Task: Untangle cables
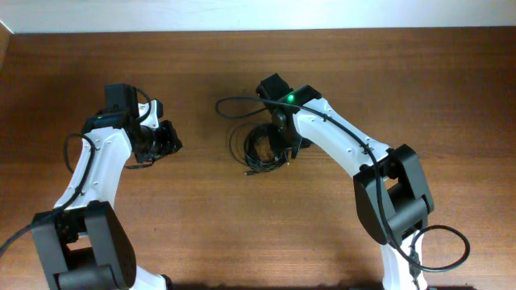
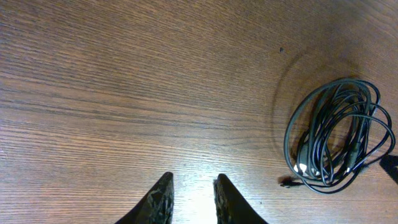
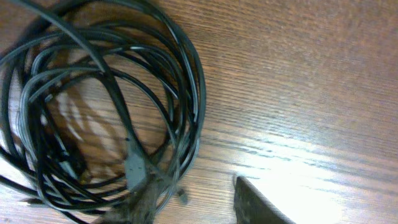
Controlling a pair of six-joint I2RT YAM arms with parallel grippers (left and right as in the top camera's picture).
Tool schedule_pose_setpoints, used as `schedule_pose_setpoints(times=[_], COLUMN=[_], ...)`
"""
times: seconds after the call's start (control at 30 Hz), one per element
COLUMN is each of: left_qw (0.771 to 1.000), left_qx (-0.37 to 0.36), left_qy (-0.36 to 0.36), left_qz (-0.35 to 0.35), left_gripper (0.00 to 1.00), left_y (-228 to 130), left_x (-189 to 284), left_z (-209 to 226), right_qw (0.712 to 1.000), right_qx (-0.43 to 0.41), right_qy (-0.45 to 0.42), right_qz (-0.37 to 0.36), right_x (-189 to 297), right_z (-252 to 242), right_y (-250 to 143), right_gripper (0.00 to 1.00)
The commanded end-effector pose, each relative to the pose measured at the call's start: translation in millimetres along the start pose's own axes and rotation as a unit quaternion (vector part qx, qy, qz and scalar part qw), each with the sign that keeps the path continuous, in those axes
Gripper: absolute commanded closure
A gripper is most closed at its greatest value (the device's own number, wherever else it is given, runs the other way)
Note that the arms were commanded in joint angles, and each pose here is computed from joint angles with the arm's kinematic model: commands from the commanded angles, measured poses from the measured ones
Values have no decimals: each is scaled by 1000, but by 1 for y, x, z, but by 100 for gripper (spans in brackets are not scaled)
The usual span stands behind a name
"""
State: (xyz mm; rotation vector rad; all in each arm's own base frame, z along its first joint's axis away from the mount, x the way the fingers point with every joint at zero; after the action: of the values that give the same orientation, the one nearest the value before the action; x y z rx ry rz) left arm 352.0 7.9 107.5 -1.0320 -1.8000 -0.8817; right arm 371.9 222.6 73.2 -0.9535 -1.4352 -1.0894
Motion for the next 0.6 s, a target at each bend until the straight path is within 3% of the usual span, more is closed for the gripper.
schedule_pose_setpoints(times=[0.0,0.03,0.17,0.3,0.37,0.43,0.47,0.57], left_qw=[1000,1000,1000,1000,1000,1000,1000,1000], left_qx=[-1,-1,-1,-1,-1,-1,-1,-1], left_qy=[-5,-5,-5,-5,-5,-5,-5,-5], left_qz=[2,2,2,2,2,2,2,2], left_gripper=[76,75,75,74,74,74,74,73], left_y=[1,1,1,1,1,1,1,1], left_x=[-1,-1,-1,-1,-1,-1,-1,-1], left_z=[-2,-2,-2,-2,-2,-2,-2,-2], right_qw=[1000,1000,999,998,995,990,988,987], right_qx=[-2,-4,5,30,49,58,60,62], right_qy=[-13,-4,34,41,84,113,121,136], right_qz=[8,-5,-32,-36,-37,-59,-78,-65], right_x=[-7,2,71,61,44,34,26,3], right_z=[-4,-1,18,44,76,96,104,114], right_y=[-3,6,28,24,27,38,48,48], right_gripper=[49,41,37,36,36,39,47,54])
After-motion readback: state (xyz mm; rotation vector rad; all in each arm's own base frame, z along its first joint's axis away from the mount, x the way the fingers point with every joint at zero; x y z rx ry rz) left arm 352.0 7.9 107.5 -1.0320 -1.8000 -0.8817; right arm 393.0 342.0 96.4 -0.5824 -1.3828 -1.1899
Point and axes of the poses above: each gripper's point midway between its finger pads, its own x axis back along the fingers, its own z axis along the line the jaws close on, y = z × x, the point moved 3 cm from there along x, back along the fingers, and after that the axes turned 6 degrees about x, right-handed, at the moved point
